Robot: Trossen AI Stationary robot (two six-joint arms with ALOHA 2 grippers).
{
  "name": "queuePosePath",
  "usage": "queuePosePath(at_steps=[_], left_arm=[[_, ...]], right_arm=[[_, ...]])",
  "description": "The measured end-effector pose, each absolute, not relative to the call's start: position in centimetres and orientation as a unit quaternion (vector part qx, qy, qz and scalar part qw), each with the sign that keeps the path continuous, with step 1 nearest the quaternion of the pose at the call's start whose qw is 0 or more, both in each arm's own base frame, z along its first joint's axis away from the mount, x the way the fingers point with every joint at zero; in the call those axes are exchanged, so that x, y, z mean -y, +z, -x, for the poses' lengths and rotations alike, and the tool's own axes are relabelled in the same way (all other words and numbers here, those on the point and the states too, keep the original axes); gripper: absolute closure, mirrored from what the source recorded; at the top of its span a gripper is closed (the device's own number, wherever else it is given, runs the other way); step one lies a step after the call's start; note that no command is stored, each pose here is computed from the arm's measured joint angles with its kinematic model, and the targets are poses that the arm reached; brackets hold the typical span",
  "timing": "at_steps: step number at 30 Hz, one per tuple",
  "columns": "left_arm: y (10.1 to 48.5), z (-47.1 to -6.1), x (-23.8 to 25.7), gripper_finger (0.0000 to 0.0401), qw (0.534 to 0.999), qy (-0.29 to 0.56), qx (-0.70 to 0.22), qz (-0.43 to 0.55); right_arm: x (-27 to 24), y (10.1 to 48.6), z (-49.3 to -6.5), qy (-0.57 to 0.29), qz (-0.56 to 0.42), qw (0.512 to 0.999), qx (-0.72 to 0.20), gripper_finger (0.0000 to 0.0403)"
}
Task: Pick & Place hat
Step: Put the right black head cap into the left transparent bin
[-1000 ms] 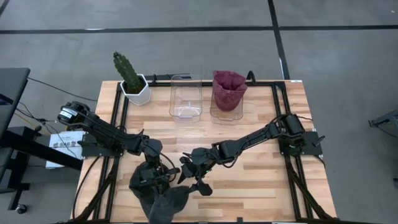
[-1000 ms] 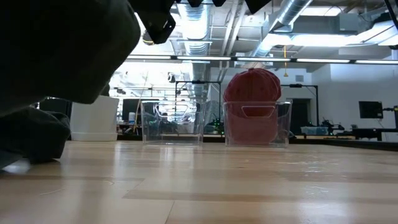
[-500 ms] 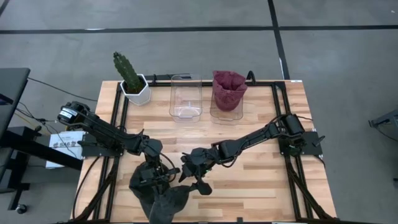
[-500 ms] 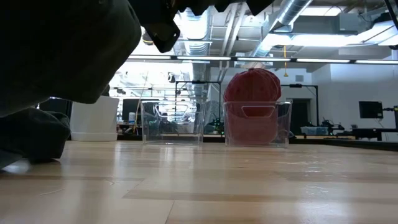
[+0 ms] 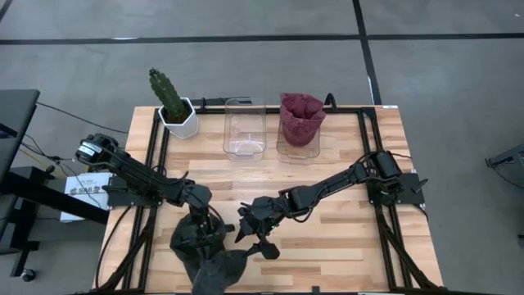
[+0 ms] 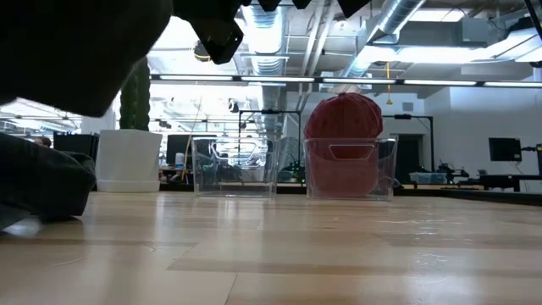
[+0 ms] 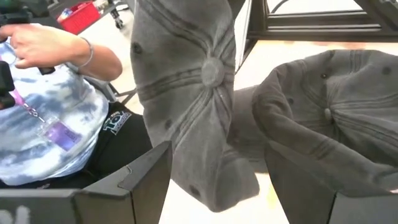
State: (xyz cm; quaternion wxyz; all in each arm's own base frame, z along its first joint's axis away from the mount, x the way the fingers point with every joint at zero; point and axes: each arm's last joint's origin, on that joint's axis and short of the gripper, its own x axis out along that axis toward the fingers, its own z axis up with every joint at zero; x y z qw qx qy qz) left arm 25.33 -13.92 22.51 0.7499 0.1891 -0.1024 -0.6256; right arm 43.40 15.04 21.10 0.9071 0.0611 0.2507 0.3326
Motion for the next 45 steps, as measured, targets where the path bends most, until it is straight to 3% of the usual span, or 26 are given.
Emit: queuePosePath(at_steps=[17,21,27,36,45], left_arm=[[23.2,-25.9,13.1,0.0391,0.763,-0.598,0.137,-0.203],[23.2,-25.9,13.0,0.0391,0.766,-0.597,0.133,-0.199],[23.2,-26.0,13.0,0.0391,0.778,-0.584,0.124,-0.196],[23.2,-26.3,12.8,0.0387,0.819,-0.56,0.053,-0.114],[22.7,-26.4,12.7,0.0325,0.838,-0.544,-0.045,-0.007]], right_arm=[[-17.9,21.6,-42.5,0.378,-0.055,0.896,-0.225,0.0161],[-19.0,21.8,-42.1,0.397,-0.031,0.894,-0.203,0.0211],[-19.2,22.0,-42.2,0.399,-0.021,0.897,-0.188,0.0381],[-18.7,21.5,-42.2,0.33,-0.014,0.917,-0.221,0.04],[-18.8,21.9,-41.2,0.321,-0.009,0.911,-0.26,0.0402]])
